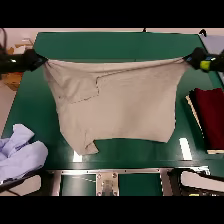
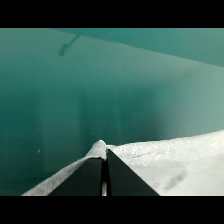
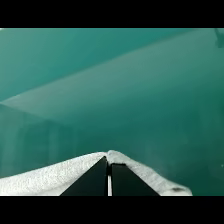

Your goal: Fold the shirts.

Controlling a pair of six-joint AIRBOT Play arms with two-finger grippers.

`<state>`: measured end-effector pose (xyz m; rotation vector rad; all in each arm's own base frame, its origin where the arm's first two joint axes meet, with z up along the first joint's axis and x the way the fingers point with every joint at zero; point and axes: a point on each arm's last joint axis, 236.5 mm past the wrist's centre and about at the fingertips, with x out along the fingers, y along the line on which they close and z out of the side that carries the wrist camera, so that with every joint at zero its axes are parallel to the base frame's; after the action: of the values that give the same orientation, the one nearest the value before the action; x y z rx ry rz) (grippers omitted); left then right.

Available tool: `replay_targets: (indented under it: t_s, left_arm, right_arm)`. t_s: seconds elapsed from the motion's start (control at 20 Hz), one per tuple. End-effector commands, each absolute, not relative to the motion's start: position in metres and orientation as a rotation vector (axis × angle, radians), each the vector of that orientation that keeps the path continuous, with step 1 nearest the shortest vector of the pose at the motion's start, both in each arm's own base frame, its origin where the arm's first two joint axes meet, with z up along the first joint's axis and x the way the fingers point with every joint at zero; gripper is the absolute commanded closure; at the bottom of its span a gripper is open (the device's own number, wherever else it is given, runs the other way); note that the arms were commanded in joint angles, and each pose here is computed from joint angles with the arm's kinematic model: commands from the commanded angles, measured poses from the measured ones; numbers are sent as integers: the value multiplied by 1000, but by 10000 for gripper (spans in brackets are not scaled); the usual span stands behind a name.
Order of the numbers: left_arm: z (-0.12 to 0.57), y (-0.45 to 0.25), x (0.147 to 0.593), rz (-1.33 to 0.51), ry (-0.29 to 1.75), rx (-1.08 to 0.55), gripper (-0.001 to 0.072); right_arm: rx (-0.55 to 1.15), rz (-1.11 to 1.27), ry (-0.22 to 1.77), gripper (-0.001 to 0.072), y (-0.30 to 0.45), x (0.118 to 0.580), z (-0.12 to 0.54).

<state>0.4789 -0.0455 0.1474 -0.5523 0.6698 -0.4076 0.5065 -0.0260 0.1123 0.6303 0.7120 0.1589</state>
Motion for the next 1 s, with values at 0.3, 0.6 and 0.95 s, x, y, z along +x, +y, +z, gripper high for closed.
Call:
replay_targets:
  t_s: [0.3,0.6,0.95]
  left_arm:
    - [67,-22,584,-374,644,-668,685]
    - [11,-23,568,-371,808,-600,685]
    - [-43,-37,550,-358,978,-523,685]
  right_arm:
    - [819,149,786,700,-29,606,-3]
    - [759,198,928,702,-15,579,-28]
    - [794,196,1123,702,13,534,-83]
